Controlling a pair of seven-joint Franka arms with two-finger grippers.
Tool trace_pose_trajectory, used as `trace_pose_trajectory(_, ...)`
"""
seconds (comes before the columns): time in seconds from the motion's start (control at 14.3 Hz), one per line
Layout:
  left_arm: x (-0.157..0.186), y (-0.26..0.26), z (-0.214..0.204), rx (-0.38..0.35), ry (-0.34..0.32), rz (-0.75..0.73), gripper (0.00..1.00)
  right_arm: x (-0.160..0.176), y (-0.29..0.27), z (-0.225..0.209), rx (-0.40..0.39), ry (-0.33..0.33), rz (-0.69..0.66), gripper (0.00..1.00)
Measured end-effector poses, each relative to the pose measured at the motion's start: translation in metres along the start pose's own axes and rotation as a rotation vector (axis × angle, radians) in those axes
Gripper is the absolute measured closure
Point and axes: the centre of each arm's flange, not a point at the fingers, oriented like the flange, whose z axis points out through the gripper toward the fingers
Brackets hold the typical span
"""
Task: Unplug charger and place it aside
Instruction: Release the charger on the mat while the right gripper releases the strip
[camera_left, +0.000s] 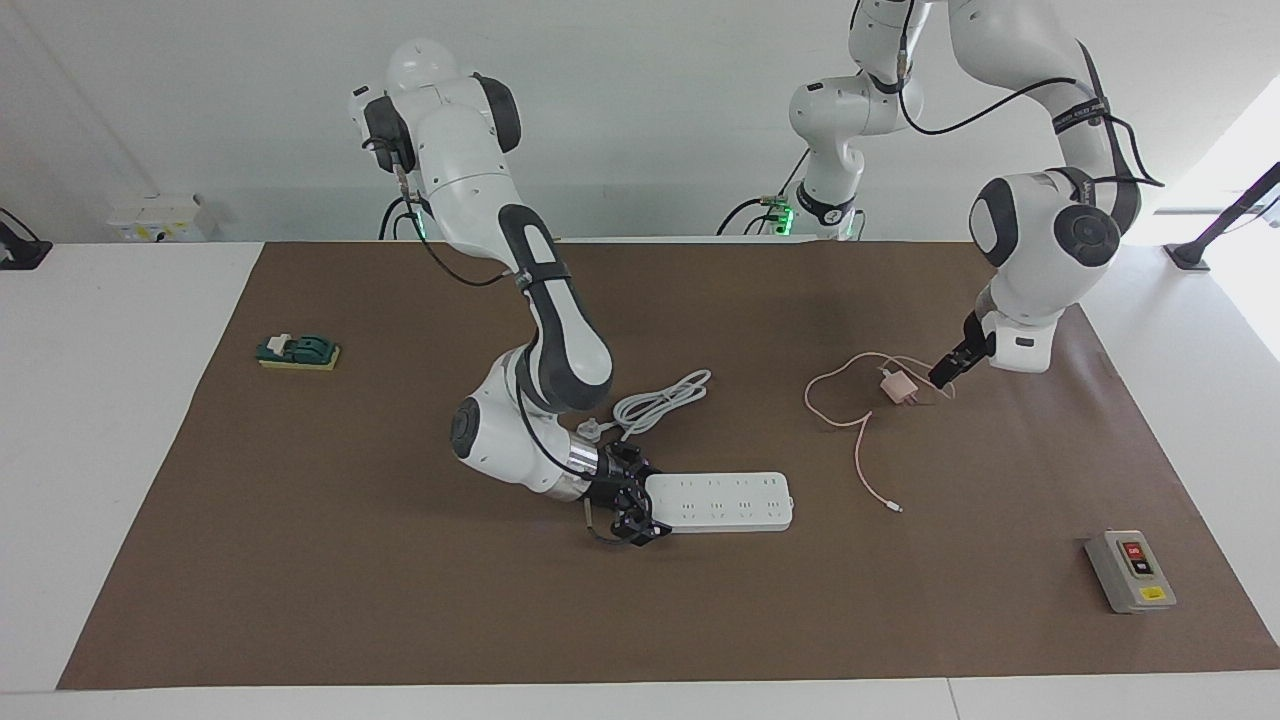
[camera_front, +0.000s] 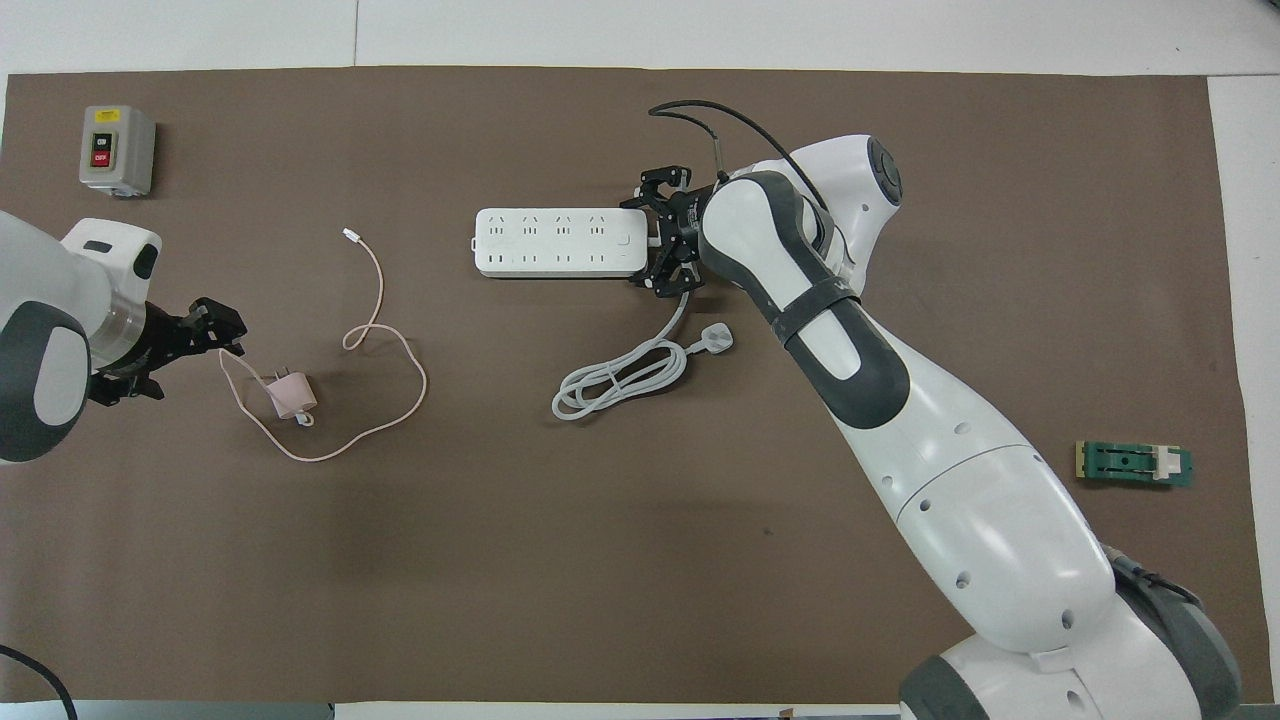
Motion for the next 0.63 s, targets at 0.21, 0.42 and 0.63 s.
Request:
trace_pose_trajectory(0.21, -0.002, -0.008, -0.051, -0.009, 0.031, 0.049, 0.04, 0.023, -0.001, -0.02, -0.027, -0.015, -0.015, 0.0)
trace_pose_trajectory(0.42, -0.008, -0.018, -0.089, -0.009, 0.045, 0.173, 0.05, 0.04, 0.003, -0.039, -0.04, -0.021, -0.055, 0.0)
trace_pose_trajectory(0.63, -0.01, -0.022, -0.113, -0.002, 0.036, 0.26, 0.05, 0.043, 0.007, -0.058, -0.083, 0.051, -0.128, 0.0)
